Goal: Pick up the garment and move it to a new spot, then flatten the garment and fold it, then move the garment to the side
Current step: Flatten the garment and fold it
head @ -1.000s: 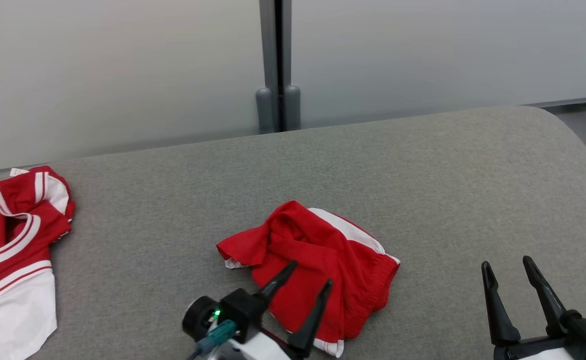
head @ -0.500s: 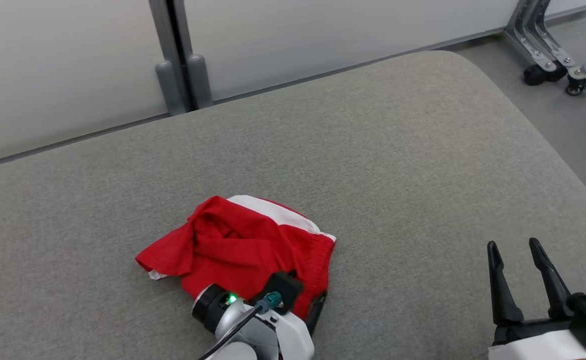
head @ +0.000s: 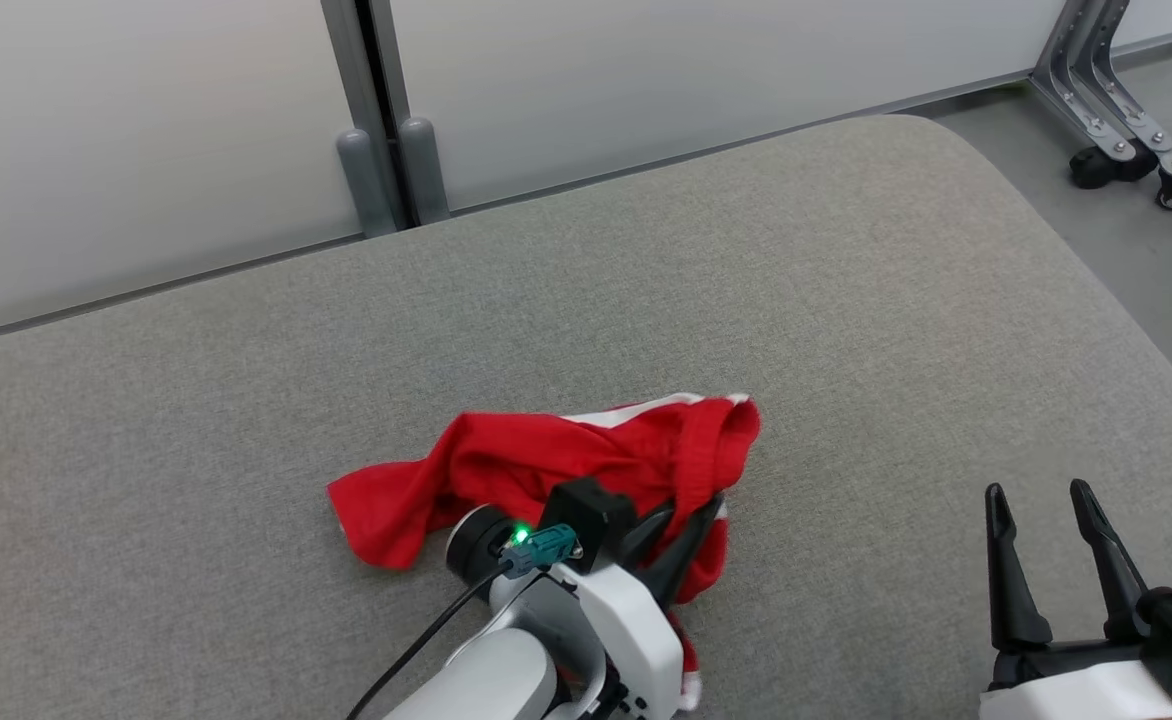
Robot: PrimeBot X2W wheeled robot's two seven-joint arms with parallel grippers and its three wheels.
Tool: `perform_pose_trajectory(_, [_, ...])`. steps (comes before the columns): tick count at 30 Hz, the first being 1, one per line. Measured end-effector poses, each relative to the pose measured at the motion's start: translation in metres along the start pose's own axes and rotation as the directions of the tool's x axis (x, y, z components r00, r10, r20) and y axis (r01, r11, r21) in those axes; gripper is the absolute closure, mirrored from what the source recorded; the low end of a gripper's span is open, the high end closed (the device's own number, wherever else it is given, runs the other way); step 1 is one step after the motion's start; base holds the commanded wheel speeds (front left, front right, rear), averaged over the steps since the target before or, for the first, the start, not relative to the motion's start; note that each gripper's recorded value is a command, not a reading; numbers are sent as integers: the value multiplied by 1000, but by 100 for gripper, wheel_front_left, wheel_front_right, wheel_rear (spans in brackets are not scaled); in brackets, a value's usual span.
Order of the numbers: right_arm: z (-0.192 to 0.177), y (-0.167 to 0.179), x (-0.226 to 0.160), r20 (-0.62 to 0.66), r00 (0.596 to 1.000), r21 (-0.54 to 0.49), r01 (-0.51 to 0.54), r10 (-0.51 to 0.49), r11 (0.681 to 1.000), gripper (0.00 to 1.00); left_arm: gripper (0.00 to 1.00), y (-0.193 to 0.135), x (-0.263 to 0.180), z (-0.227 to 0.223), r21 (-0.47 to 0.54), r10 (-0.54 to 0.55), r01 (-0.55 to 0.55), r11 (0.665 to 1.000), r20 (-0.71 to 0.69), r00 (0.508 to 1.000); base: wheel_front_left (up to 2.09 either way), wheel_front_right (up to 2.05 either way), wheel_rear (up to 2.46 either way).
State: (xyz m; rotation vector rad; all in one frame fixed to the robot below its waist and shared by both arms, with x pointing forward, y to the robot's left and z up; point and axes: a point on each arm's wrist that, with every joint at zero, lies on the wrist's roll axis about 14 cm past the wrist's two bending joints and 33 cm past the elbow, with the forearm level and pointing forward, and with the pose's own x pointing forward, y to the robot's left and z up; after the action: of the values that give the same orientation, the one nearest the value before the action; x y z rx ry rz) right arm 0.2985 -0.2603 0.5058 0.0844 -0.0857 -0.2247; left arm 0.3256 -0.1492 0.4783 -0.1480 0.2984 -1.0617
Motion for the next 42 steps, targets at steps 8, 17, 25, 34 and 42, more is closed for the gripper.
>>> perform_pose_trajectory(8, [5,11,0,20,999,0,-39,39,999,0,100,-50,-16,127,-180,-107,196,964,412,905,0,0,0])
perform_pose_trajectory(17, [5,13,1,21,999,3,-43,43,999,0,100,-31,-37,174,-480,52,269,835,556,829,0,0,0])
perform_pose_trajectory(25, [-1,13,2,2,999,8,-42,42,999,0,100,49,-53,78,-687,352,-36,726,326,877,0,0,0])
perform_pose_trajectory(34, [-11,31,12,-26,994,9,-104,104,995,0,100,135,-139,-18,-814,693,-329,478,120,711,0,0,0])
perform_pose_trajectory(42, [-16,64,26,-35,978,6,-206,206,979,0,0,146,-189,-76,-852,792,-415,320,0,611,0,0,0])
